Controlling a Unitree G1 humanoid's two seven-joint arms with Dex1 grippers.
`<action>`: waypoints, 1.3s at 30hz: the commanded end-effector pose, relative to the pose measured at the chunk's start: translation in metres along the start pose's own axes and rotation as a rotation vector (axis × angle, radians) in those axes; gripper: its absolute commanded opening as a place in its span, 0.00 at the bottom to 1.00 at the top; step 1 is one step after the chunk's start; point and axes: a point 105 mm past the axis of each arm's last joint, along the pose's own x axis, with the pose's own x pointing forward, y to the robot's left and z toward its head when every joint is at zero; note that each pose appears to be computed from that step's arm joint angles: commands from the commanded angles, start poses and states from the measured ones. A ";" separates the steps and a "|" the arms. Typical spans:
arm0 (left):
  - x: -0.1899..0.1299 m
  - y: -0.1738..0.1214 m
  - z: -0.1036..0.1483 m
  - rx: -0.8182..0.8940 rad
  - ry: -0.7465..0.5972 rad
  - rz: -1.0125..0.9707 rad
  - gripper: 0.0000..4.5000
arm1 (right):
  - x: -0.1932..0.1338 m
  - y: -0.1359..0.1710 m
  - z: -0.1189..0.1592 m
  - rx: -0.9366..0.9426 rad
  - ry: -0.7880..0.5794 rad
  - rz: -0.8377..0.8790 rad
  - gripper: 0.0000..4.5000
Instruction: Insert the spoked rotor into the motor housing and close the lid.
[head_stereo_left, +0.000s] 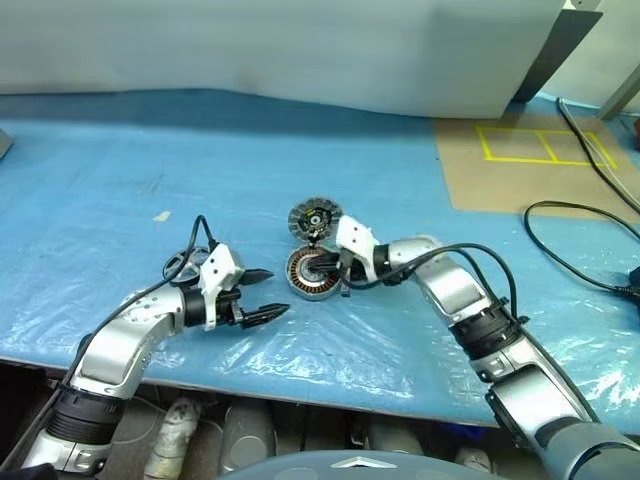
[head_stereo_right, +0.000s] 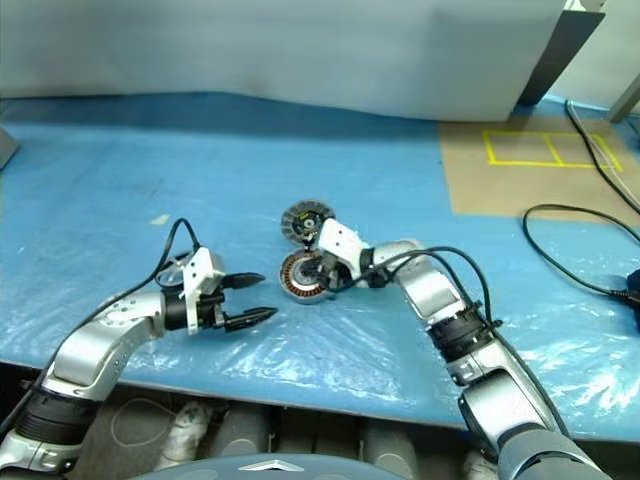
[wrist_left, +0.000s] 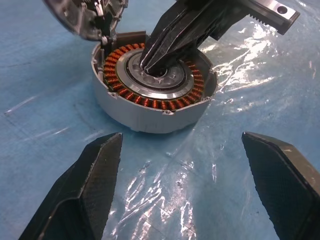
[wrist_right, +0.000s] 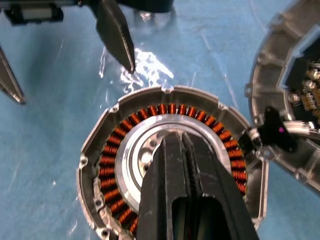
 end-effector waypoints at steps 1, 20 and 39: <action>0.000 -0.003 0.008 0.028 -0.022 -0.008 0.89 | -0.001 0.003 -0.018 0.052 0.051 0.004 0.00; 0.004 -0.008 0.028 0.031 -0.032 -0.015 0.89 | 0.004 0.007 -0.033 0.045 0.110 0.015 0.00; 0.008 -0.019 0.042 0.028 -0.031 -0.015 0.89 | 0.004 0.008 -0.045 0.021 0.174 0.013 0.00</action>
